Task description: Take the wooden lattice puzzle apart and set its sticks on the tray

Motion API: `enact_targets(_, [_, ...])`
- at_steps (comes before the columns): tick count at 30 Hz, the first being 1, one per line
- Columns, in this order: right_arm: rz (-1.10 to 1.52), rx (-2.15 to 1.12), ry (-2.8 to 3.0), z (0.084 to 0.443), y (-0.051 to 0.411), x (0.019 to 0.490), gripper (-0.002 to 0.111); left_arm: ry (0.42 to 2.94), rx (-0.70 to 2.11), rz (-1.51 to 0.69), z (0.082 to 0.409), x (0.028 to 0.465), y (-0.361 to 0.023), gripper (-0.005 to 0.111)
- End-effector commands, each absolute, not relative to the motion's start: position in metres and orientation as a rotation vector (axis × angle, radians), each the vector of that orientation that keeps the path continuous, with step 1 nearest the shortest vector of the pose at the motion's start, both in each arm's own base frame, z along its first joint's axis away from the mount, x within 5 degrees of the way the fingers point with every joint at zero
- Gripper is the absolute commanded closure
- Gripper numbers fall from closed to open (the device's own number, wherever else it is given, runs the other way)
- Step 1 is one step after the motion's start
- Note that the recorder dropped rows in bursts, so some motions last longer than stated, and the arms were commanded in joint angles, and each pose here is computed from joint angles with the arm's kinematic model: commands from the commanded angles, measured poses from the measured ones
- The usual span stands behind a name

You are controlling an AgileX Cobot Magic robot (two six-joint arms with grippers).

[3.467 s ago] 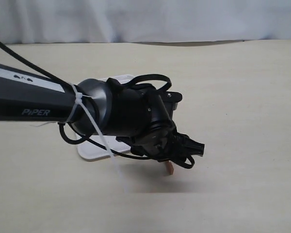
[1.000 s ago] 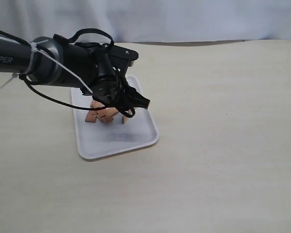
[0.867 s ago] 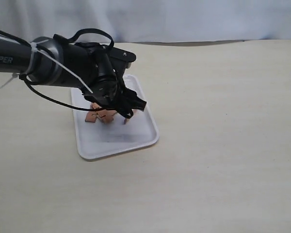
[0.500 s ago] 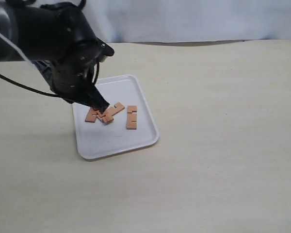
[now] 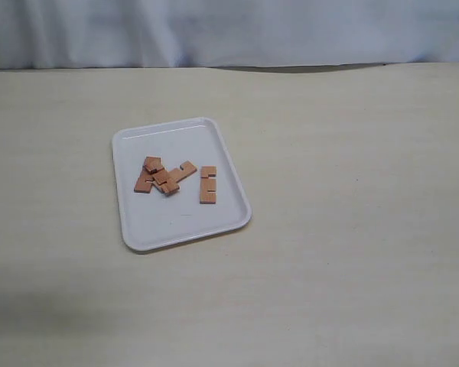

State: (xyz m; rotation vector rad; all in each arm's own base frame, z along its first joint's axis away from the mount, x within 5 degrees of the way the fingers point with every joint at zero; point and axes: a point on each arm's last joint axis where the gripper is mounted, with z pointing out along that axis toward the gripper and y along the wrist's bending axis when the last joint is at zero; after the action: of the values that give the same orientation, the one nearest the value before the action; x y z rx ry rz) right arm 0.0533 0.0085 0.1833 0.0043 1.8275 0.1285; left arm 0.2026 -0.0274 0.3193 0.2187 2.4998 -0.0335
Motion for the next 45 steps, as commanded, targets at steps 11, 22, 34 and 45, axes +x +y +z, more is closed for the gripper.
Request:
enact_targets(11, [0.123,0.012,1.827,0.183,0.008,0.054,0.104,1.650,0.106,-0.111,0.322,0.069,-0.010,0.107])
enact_targets(22, [0.123,0.012,1.827,0.183,0.008,0.054,0.104,1.359,0.089,-0.119,0.323,0.014,-0.003,0.107])
enact_targets(34, [0.123,0.012,1.827,0.183,0.008,0.054,0.104,1.387,-0.032,-0.278,0.313,0.019,-0.005,0.107])
enact_targets(45, [0.123,0.012,1.827,0.183,0.008,0.054,0.104,1.497,-0.054,-0.252,0.226,0.053,-0.007,0.107])
